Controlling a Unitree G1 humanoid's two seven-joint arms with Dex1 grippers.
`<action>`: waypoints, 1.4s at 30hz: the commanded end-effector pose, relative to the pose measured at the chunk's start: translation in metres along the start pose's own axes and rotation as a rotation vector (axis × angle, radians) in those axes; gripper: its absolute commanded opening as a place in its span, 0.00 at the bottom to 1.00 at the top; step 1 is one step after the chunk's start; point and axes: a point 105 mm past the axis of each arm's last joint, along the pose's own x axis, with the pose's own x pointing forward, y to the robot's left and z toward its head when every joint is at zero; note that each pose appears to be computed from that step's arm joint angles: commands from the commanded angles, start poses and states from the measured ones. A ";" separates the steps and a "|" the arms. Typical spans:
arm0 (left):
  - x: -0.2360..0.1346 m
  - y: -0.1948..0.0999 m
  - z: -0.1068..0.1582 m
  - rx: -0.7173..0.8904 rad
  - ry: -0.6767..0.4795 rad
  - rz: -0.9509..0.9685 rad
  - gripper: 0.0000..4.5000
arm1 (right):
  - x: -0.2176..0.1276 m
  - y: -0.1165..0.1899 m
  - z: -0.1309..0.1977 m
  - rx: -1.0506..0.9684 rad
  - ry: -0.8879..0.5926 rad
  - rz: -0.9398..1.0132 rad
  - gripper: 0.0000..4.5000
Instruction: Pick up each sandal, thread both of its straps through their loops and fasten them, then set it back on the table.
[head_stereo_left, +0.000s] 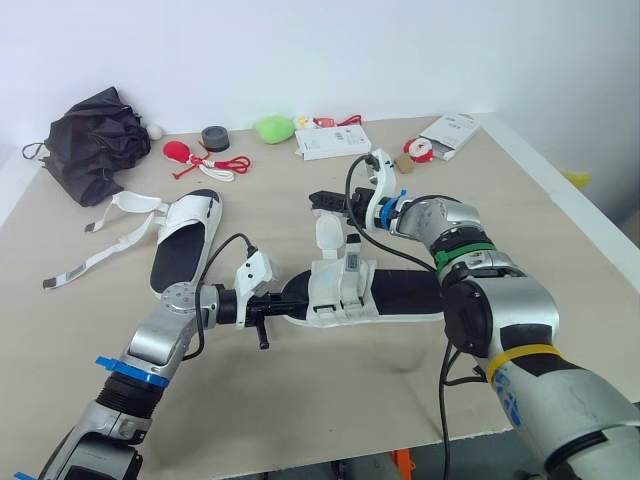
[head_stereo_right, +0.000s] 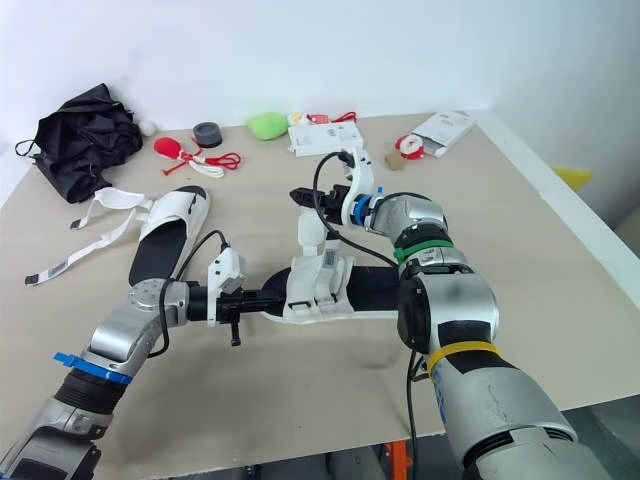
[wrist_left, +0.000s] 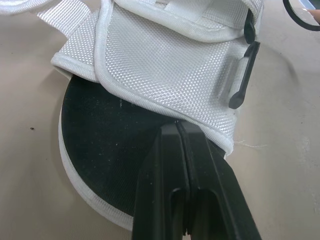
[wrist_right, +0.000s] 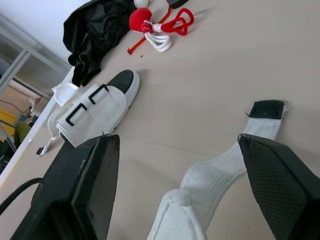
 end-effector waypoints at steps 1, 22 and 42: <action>-0.002 -0.001 -0.015 -0.021 0.064 -0.002 0.00 | -0.008 0.001 0.014 -0.031 -0.013 0.007 0.90; -0.005 -0.001 -0.018 -0.025 0.077 0.013 0.00 | 0.008 0.018 -0.011 -0.056 0.087 0.096 0.90; -0.008 -0.006 -0.022 -0.038 0.072 0.049 0.00 | 0.031 0.024 -0.002 0.048 -0.088 0.015 0.78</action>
